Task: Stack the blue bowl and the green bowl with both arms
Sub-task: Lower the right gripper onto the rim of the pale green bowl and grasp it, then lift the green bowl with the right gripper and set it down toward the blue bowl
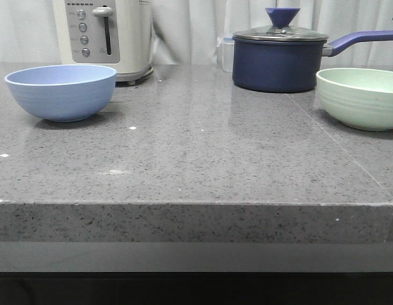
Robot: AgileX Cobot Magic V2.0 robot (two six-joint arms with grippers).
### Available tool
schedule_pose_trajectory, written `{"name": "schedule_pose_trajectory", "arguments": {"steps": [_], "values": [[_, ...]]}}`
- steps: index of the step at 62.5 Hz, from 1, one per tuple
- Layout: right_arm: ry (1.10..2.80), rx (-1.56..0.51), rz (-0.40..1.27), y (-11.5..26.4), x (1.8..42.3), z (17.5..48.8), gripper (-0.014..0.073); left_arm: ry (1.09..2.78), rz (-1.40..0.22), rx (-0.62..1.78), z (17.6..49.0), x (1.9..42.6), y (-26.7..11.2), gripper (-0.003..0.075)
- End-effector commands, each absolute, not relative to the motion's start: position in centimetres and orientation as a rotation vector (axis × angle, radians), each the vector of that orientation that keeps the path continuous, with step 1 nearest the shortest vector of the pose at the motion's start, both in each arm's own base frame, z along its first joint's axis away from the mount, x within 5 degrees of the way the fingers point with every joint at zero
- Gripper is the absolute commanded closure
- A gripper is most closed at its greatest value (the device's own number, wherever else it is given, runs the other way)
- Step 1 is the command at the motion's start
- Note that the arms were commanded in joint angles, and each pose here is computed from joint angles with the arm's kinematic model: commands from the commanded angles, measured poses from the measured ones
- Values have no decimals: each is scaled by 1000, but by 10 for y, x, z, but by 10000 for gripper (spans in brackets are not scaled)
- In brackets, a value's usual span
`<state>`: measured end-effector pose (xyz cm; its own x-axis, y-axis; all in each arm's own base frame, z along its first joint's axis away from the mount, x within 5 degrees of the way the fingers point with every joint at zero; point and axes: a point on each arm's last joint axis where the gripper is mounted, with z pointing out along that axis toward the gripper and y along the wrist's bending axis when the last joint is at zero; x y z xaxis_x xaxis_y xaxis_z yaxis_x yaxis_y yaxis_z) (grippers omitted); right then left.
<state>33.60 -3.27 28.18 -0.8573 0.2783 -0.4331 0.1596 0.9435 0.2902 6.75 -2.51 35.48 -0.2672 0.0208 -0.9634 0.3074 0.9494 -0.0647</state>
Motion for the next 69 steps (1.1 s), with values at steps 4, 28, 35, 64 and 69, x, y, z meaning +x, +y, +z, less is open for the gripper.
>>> {"name": "schedule_pose_trajectory", "arguments": {"steps": [4, 28, 35, 64, 69], "values": [[2521, 278, 333, -34, 334, 307, 580, 1733, -295, 225, 371, 69, -25, 229], [2487, 63, 298, -11, 331, 329, 658, 1733, -295, 225, 371, 69, -25, 229], [2444, -88, 296, 18, 334, 352, 649, 1733, -295, 225, 371, 69, -25, 229], [2412, -423, 389, 142, 356, 358, 649, 1741, -295, 227, 370, 69, -26, 229], [2430, -437, 405, 155, 361, 350, 649, 1741, -295, 227, 370, 69, -26, 229]]}}
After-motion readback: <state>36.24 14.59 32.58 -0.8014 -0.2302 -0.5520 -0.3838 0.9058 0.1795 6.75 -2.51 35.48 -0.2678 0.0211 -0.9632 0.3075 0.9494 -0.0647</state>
